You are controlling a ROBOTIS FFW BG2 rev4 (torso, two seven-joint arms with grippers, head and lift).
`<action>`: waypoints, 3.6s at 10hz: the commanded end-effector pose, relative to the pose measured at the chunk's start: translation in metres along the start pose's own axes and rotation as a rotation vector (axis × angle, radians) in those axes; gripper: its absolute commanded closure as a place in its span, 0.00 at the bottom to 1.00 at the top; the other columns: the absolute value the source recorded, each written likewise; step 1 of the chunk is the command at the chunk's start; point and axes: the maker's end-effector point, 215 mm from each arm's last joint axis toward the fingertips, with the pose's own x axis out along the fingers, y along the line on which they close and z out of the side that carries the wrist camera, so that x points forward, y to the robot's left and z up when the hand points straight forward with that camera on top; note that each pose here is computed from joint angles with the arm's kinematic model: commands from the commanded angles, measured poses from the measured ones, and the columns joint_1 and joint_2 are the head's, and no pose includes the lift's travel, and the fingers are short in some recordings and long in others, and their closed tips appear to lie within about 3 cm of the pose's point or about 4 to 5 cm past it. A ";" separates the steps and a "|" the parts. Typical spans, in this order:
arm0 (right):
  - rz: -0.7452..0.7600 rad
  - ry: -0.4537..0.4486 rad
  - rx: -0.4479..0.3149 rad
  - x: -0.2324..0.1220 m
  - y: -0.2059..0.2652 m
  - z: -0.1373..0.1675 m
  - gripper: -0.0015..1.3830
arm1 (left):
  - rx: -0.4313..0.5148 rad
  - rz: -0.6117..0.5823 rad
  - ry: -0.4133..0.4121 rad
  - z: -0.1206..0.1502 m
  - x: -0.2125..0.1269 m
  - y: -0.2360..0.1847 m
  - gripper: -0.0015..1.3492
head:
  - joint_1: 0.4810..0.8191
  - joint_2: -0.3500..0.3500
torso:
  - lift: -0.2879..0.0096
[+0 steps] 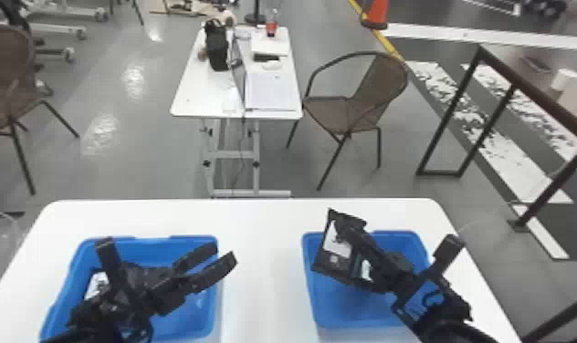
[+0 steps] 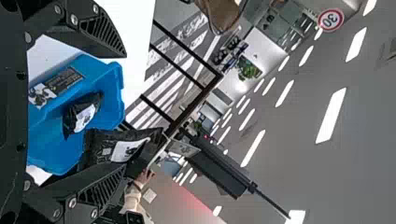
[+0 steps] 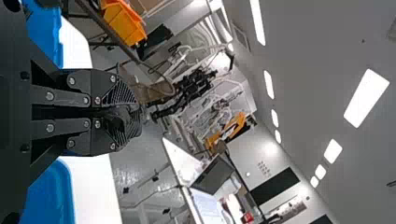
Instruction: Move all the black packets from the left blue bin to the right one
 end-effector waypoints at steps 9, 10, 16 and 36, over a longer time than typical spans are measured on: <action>-0.161 0.173 -0.035 -0.045 -0.095 -0.014 0.02 | 0.210 0.373 -0.089 0.076 -0.109 0.048 0.19 | 0.63 0.38 | 0.97; -0.204 0.081 -0.129 -0.046 -0.093 0.022 0.10 | 0.218 0.468 -0.021 0.066 -0.126 0.062 0.19 | 0.63 0.38 | 0.97; -0.203 -0.133 -0.207 -0.050 -0.020 0.080 0.19 | 0.106 0.904 0.317 0.009 -0.235 0.121 0.19 | 0.63 0.51 | 0.97; -0.147 -0.140 -0.055 -0.047 -0.007 0.043 0.19 | 0.116 0.529 0.296 0.009 -0.129 0.116 0.90 | 0.63 0.48 | 0.97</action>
